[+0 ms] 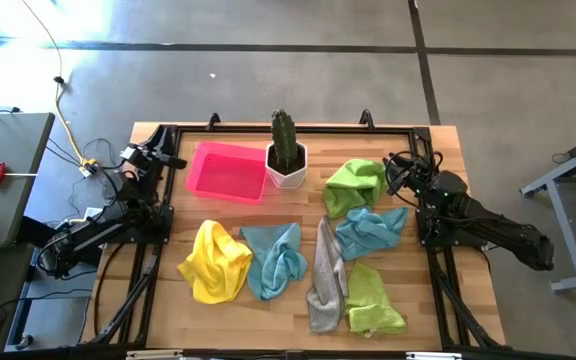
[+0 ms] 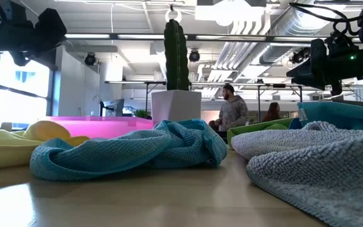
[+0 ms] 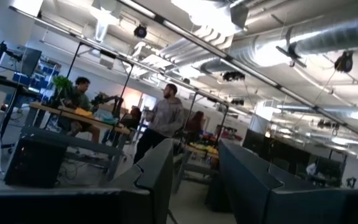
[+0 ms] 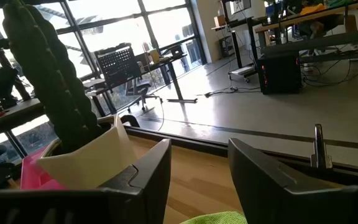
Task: Fold microfiber towels
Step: Adjust the microfiber towels
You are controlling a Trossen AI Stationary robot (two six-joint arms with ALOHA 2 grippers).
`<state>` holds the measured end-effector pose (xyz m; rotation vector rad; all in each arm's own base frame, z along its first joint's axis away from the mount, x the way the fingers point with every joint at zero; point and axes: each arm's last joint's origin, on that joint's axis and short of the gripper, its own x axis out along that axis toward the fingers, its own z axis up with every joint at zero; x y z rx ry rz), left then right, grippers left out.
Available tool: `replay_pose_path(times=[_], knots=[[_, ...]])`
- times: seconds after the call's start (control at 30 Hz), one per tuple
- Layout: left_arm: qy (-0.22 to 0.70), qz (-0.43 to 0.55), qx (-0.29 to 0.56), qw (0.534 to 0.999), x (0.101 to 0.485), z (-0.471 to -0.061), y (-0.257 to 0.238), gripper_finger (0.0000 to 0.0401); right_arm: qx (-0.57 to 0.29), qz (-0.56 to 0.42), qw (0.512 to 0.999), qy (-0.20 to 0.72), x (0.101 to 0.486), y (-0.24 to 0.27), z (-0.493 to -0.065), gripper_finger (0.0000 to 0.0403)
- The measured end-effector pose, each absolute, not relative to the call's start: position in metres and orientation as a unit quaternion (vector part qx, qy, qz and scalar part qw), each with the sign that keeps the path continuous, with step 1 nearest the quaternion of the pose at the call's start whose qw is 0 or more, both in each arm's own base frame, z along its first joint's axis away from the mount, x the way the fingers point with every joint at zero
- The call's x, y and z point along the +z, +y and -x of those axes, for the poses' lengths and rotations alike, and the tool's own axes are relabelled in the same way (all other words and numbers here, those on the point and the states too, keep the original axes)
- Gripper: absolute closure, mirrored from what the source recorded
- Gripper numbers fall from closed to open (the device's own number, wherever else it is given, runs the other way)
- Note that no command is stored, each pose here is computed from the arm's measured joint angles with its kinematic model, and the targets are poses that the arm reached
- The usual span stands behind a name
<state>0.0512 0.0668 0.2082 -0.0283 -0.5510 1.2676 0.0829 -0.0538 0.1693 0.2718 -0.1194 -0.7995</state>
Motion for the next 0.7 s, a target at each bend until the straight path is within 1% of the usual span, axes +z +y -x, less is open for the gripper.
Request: replay_pose_path(times=[0.7], knots=[[-0.24, 0.014, 0.587, 0.773, 0.2059, -0.0521, 0.0676, 0.0282, -0.403, -0.131, 0.903, -0.066, 0.1704, -0.0546, -0.0821, 0.0249]])
